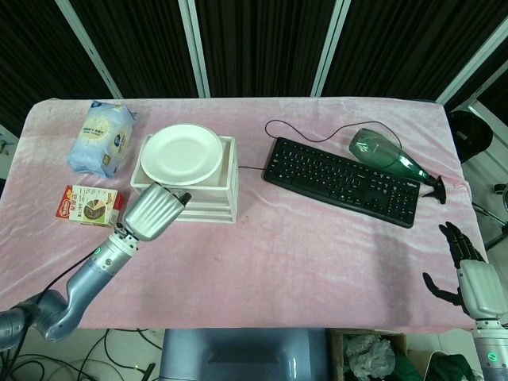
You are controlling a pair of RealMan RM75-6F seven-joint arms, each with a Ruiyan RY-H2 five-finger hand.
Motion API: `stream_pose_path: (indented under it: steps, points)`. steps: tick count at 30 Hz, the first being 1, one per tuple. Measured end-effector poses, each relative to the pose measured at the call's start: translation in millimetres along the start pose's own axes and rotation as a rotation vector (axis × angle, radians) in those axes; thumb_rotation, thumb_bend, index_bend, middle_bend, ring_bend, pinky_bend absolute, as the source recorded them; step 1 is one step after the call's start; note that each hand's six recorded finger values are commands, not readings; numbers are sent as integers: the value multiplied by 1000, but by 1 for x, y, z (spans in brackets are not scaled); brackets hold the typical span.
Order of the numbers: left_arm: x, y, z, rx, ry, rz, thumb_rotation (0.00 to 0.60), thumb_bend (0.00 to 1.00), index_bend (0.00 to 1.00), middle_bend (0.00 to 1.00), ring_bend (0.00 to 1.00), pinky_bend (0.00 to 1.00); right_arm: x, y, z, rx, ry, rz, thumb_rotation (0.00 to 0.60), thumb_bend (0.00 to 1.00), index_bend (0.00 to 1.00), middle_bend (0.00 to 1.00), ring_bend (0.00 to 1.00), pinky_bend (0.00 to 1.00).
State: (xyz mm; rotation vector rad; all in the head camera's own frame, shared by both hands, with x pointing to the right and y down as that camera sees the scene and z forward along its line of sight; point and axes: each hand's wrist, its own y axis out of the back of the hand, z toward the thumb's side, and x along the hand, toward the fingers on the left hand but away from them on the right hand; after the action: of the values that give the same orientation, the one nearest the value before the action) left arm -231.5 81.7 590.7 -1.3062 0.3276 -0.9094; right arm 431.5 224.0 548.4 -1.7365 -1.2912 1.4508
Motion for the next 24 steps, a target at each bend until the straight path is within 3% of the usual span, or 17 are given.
stream_pose_path:
  steps: [7, 12, 15, 24]
  points:
    - [-5, -6, -2, 5, 0, -18, 600, 425, 518, 1000, 1000, 1000, 0, 0, 0, -1, -1, -1, 600, 282, 42, 0, 61, 198]
    - [-10, -10, -6, 9, 7, -31, 600, 219, 435, 1000, 1000, 1000, 0, 0, 0, -1, 0, -2, 600, 283, 42, 0, 61, 198]
    - [-11, -10, -7, 7, 8, -35, 600, 154, 406, 1000, 1000, 1000, 0, 1, 0, -2, -1, -3, 600, 282, 42, 0, 61, 198]
    - [-12, -4, -10, -11, 19, -2, 600, 142, 380, 1000, 1000, 1000, 0, 1, 0, -1, -1, -6, 600, 283, 42, 0, 61, 198]
